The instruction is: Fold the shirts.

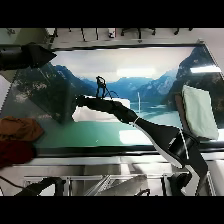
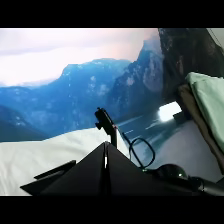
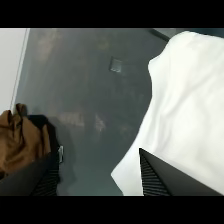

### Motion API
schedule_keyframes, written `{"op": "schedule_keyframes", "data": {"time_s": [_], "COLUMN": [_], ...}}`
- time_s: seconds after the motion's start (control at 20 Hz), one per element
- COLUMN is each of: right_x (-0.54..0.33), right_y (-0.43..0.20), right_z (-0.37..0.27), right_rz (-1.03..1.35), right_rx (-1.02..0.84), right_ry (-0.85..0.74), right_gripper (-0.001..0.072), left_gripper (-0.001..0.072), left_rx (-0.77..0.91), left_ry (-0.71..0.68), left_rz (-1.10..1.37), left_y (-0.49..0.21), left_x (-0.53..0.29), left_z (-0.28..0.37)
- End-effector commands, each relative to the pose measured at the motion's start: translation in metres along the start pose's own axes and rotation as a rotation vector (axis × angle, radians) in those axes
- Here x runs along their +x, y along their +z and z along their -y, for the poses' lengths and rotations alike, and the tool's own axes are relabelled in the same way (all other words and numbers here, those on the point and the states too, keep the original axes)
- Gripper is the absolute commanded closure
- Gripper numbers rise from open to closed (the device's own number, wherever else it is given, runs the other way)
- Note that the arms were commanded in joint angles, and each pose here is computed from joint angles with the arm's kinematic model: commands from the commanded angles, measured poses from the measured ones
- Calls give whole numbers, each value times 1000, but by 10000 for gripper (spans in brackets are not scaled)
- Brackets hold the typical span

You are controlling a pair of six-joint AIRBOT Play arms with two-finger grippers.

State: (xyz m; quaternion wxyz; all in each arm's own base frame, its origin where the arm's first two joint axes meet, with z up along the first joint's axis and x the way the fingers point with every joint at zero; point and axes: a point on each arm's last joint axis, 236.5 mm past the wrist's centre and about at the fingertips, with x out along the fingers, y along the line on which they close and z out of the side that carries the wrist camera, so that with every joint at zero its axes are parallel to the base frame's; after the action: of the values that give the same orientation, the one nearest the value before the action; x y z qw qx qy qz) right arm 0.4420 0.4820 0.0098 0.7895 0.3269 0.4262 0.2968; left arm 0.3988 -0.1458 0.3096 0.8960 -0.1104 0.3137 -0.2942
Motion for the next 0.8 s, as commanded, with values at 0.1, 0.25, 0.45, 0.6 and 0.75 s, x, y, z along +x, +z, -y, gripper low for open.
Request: {"op": "schedule_keyframes", "data": {"time_s": [0.1,0.25,0.45,0.6,0.75], "right_x": [-104,-186,-232,-204,-171], "right_y": [59,86,64,40,27], "right_z": [66,142,232,240,234], "right_rz": [-176,-262,-409,-475,-500], "right_rx": [-92,-51,63,129,195], "right_ry": [-196,-415,-574,-420,-261], "right_gripper": [174,12,12,12,12], "left_gripper": [691,691,691,691,691], "left_rx": [15,4,-26,-41,-59], "left_ry": [22,22,18,16,12], "left_rz": [36,26,27,28,5], "left_y": [-17,-26,-33,-33,-39], "left_x": [-4,-6,-12,-15,-15], "left_z": [-5,-4,2,5,6]}}
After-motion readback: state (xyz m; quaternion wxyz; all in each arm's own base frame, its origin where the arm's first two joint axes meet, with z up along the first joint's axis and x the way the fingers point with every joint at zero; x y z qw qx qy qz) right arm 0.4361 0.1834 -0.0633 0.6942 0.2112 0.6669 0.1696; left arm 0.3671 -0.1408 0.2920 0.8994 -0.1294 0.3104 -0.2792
